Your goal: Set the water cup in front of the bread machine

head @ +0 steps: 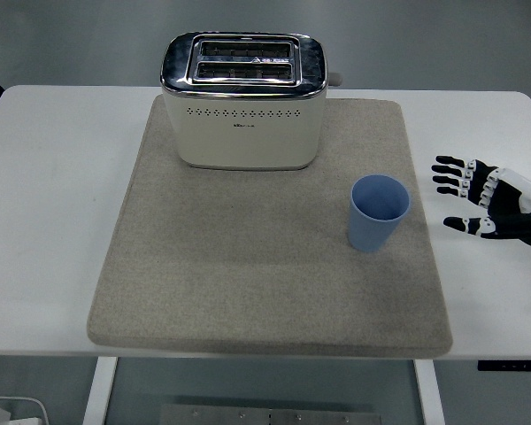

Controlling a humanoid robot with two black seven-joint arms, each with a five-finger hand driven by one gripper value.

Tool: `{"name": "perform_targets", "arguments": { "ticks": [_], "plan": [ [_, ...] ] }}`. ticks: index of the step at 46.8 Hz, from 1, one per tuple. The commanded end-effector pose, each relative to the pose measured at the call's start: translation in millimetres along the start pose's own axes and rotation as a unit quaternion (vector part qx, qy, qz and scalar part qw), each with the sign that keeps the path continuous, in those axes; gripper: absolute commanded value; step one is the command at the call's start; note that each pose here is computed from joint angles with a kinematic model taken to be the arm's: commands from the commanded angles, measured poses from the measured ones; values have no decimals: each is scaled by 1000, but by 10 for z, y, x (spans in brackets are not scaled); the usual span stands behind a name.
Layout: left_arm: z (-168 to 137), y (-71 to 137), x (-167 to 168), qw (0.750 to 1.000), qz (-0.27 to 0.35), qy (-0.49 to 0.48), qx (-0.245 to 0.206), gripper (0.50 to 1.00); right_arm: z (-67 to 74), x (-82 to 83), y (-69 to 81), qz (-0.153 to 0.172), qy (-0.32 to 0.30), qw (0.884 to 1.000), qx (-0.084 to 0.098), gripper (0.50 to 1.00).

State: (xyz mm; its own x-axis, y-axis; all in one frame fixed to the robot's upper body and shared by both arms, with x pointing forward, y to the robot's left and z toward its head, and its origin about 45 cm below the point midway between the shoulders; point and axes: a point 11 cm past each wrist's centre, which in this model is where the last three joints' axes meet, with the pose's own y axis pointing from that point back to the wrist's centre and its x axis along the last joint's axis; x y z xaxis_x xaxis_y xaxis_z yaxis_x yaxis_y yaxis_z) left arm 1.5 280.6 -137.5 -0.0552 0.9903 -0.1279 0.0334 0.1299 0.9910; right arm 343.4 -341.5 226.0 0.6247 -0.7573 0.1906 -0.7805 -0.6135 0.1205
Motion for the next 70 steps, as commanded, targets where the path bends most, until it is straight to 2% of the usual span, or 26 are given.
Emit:
{"name": "perform_targets", "arguments": {
  "ticks": [1,7,17,26,52,70],
  "plan": [
    [-1,0,0,1000,0,0,0,1000,29,-62,-55,2,-2,1000,4,923],
    [2,0,0,1000,0,1,-1,1000,82,-145,-105,3,2,1000,5,924],
    [2,0,0,1000,0,1,-1,1000,73,-269,-188,-4,-6,1000,16,924],
    [1,0,0,1000,0,1,0,1000,120,-369,-240,-5,-17,1000,20,924],
    [1,0,-5,1000,-1,1,0,1000,114,-460,-323,-12,-26,999,29,924],
    [-8,-1,-10,1000,-2,1,1,1000,128,-645,-444,-33,-32,998,36,924]
  ]
}}
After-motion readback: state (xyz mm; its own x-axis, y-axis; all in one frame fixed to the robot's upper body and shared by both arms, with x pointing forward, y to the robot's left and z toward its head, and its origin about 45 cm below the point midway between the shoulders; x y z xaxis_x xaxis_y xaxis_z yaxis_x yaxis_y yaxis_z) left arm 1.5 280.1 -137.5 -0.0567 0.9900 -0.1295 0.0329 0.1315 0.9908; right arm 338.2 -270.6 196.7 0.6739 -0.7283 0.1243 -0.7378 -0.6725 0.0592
